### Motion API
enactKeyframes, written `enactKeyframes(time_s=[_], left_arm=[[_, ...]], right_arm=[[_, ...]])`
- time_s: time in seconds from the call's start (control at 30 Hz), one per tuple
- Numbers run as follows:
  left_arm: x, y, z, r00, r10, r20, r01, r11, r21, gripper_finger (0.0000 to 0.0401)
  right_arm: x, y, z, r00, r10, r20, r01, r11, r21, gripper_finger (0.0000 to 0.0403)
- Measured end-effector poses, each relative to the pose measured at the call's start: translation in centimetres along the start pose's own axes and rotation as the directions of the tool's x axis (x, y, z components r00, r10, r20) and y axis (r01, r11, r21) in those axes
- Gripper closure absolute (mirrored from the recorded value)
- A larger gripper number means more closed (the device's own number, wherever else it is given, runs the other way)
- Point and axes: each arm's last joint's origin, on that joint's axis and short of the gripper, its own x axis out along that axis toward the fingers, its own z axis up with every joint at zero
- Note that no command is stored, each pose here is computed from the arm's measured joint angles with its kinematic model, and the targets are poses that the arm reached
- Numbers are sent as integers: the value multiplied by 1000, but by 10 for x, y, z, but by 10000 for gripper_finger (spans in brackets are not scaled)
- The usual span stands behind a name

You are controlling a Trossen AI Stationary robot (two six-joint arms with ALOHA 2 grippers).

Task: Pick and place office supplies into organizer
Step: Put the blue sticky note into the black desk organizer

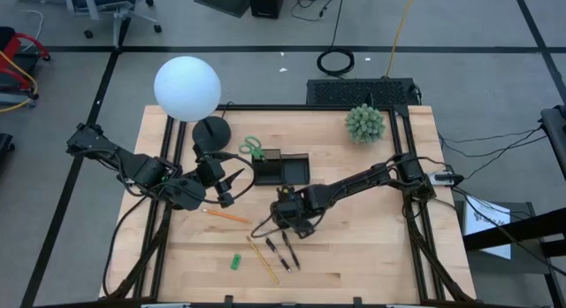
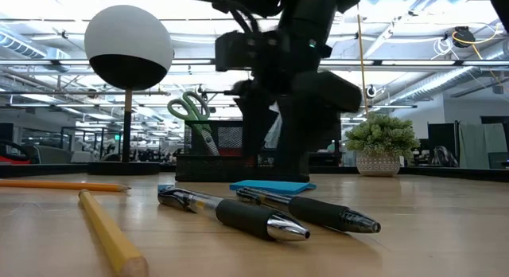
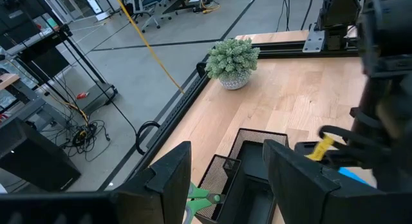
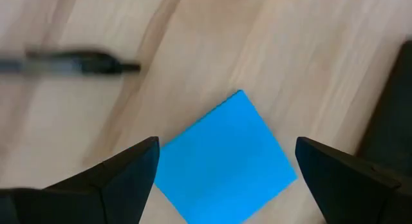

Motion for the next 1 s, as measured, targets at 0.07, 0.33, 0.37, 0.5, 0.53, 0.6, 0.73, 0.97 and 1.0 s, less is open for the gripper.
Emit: enactKeyframes(time_s=[0.07,0.33,0.37,0.5,0.53,0.6,0.73,0.97,1.0], left_arm=[[0,0,0,1000,0,0,0,1000,0,206],[0,0,0,1000,0,0,0,1000,-4,206],[0,0,0,1000,0,0,0,1000,-4,206],[0,0,0,1000,0,0,0,1000,-2,206],[0,0,0,1000,0,1,0,1000,-2,206],[0,0,0,1000,0,0,0,1000,-2,206],[0,0,0,1000,0,0,0,1000,-1,206],[0,0,0,1000,0,0,0,1000,0,206],[0,0,0,1000,0,1,0,1000,-1,206]], right_arm=[[1,-5,0,999,40,19,-42,993,111,48],[3,-25,-4,977,196,88,-215,896,388,48],[4,-28,-5,975,202,89,-220,882,416,48],[5,-34,-9,977,202,72,-214,898,385,48],[4,-32,-9,977,206,63,-214,909,358,48],[4,-29,-10,976,214,49,-218,929,298,48],[4,-20,-11,977,212,0,-209,962,174,48],[5,-22,-13,982,186,-22,-180,971,157,48],[5,-23,-13,983,185,-20,-180,972,153,48]])
